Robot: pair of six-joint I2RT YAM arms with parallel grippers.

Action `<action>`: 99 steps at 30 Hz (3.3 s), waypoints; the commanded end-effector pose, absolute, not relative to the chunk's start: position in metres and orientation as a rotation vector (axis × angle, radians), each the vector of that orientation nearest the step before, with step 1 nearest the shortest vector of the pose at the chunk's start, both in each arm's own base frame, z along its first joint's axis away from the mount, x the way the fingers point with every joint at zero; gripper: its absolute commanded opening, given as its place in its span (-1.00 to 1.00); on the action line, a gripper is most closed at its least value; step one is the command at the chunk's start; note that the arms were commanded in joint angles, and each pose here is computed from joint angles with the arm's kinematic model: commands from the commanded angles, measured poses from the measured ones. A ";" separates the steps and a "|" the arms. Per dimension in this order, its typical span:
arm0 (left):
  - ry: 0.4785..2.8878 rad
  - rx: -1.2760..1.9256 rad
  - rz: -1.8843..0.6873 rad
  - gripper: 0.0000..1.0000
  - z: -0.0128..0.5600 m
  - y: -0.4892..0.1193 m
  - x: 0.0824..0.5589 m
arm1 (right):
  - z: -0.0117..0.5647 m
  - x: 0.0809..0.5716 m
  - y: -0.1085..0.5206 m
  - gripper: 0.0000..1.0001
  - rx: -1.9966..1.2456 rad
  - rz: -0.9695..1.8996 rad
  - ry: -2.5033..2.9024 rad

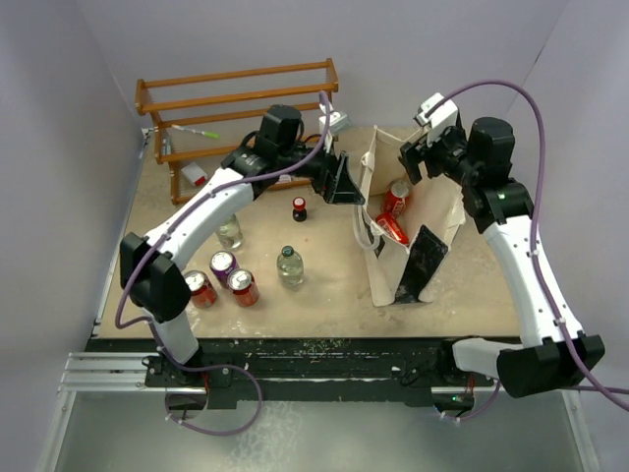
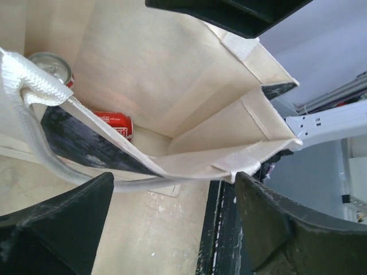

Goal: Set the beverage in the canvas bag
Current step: Place the drink in the canvas bag, then pick up the drink from the center of the board, then place the drink in the canvas bag.

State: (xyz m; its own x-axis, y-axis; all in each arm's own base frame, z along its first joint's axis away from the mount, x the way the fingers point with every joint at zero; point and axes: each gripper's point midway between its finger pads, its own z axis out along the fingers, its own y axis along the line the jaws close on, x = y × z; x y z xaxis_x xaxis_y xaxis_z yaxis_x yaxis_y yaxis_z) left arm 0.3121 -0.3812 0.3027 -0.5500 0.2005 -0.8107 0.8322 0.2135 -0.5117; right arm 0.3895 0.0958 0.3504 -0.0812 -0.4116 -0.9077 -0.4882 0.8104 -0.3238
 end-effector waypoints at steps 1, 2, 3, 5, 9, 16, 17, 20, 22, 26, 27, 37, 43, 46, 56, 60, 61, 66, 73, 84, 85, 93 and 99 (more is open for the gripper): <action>1.612 1.050 -1.255 0.86 0.381 -0.346 0.301 | 0.387 0.356 0.131 0.63 -0.800 0.213 1.595; 1.597 1.043 -1.235 0.89 0.385 -0.337 0.302 | 0.390 0.351 0.138 0.63 -0.815 0.225 1.579; 1.590 1.025 -1.216 0.92 0.389 -0.327 0.306 | 0.393 0.346 0.146 0.63 -0.837 0.244 1.566; 1.583 0.972 -1.171 0.95 0.396 -0.301 0.317 | 0.398 0.337 0.162 0.63 -0.884 0.302 1.543; 1.581 0.890 -0.998 0.98 0.403 -0.252 0.330 | 0.400 0.320 0.197 0.62 -0.986 0.433 1.506; 1.646 0.781 -0.539 0.98 0.401 -0.169 0.346 | 0.378 0.289 0.262 0.58 -1.226 0.551 1.454; 1.668 0.753 -0.485 0.98 0.400 -0.157 0.349 | 0.369 0.285 0.271 0.58 -1.263 0.566 1.456; 1.742 0.657 -0.352 0.98 0.391 -0.121 0.357 | 0.334 0.273 0.299 0.57 -1.371 0.597 1.477; 1.774 0.589 -0.310 0.98 0.386 -0.103 0.359 | 0.310 0.266 0.314 0.56 -1.432 0.611 1.493; 1.783 0.479 -0.288 0.98 0.384 -0.075 0.360 | 0.271 0.251 0.341 0.56 -1.534 0.642 1.514; 1.785 0.459 -0.292 0.98 0.384 -0.070 0.360 | 0.261 0.249 0.346 0.56 -1.553 0.651 1.525; 1.759 0.455 -0.322 0.98 0.392 -0.066 0.352 | 0.200 0.247 0.375 0.54 -1.628 0.663 1.617; 1.750 0.455 -0.341 0.98 0.393 -0.069 0.351 | 0.175 0.243 0.383 0.35 -1.660 0.711 1.652; 1.748 0.449 -0.347 0.98 0.393 -0.069 0.351 | 0.167 0.242 0.385 0.19 -1.668 0.726 1.667; 1.746 0.467 -0.398 0.98 0.389 -0.076 0.351 | 0.166 0.238 0.387 -0.20 -1.645 0.764 1.678; 1.744 0.478 -0.426 0.98 0.387 -0.080 0.351 | 0.169 0.240 0.387 -0.44 -1.627 0.753 1.682; 1.741 0.481 -0.429 0.98 0.388 -0.080 0.351 | 0.172 0.242 0.387 -0.50 -1.621 0.745 1.680; 1.743 0.495 -0.461 0.98 0.384 -0.085 0.353 | 0.200 0.239 0.385 -0.87 -1.598 0.749 1.650; 1.755 0.489 -0.539 0.98 0.383 -0.093 0.363 | 0.282 0.247 0.375 -1.00 -1.482 0.665 1.520; 1.781 0.498 -0.641 0.99 0.371 -0.107 0.383 | 0.417 0.243 0.334 -1.00 -1.334 0.511 1.331; 1.782 0.507 -0.644 0.99 0.370 -0.110 0.385 | 0.429 0.245 0.330 -1.00 -1.310 0.490 1.324; 1.781 0.643 -0.680 0.98 0.357 -0.153 0.381 | 0.509 0.269 0.286 -1.00 -1.075 0.354 1.308; 1.714 0.733 -0.859 0.96 0.360 -0.199 0.365 | 0.548 0.290 0.233 -1.00 -0.891 0.280 1.319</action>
